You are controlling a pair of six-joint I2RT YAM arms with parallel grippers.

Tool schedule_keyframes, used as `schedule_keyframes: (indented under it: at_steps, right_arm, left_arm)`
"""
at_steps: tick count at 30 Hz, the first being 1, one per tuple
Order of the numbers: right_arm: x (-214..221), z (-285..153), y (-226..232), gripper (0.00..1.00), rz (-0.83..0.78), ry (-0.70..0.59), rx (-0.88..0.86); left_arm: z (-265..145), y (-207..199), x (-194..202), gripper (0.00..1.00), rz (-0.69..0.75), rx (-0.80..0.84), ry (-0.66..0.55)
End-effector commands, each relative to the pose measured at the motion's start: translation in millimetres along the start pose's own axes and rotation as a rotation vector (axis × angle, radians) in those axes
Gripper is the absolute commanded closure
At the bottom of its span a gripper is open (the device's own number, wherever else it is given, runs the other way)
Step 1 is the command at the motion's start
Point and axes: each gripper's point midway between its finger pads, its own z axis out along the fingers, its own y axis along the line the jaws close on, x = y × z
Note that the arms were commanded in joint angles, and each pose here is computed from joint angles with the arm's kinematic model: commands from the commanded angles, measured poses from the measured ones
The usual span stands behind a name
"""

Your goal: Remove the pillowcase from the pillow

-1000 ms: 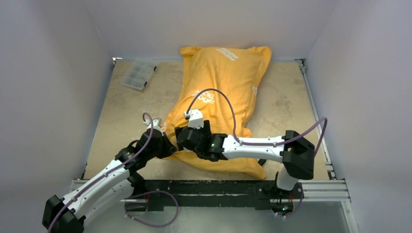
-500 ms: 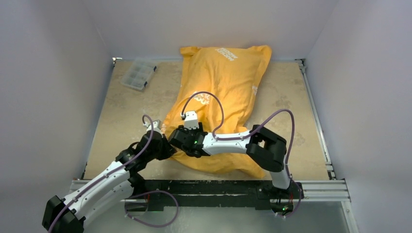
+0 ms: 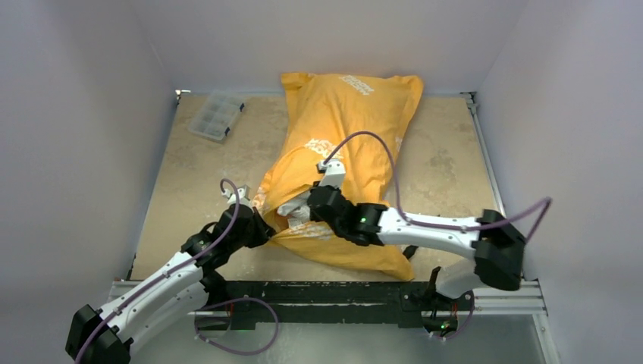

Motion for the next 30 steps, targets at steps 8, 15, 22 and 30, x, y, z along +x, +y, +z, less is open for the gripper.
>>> schedule_keyframes:
  at_steps: [8, 15, 22, 30]
  right_arm:
    - [-128.3, -111.5, 36.5, 1.00, 0.170, -0.338, -0.582]
    - [-108.6, -111.3, 40.4, 1.00, 0.098, -0.294, -0.654]
    - [-84.7, -117.6, 51.9, 1.00, 0.032, -0.245, -0.772]
    - [-130.5, -186.9, 59.9, 1.00, 0.026, -0.431, -0.984]
  left_arm:
    - [-8.8, -18.8, -38.6, 1.00, 0.041, -0.016, -0.100]
    - [-50.5, -53.9, -107.7, 1.00, 0.063, -0.007, -0.292]
    - [-69.7, -68.2, -158.6, 1.00, 0.090, -0.083, -0.434]
    - [-0.7, -48.3, -119.8, 1.00, 0.126, -0.158, -0.295]
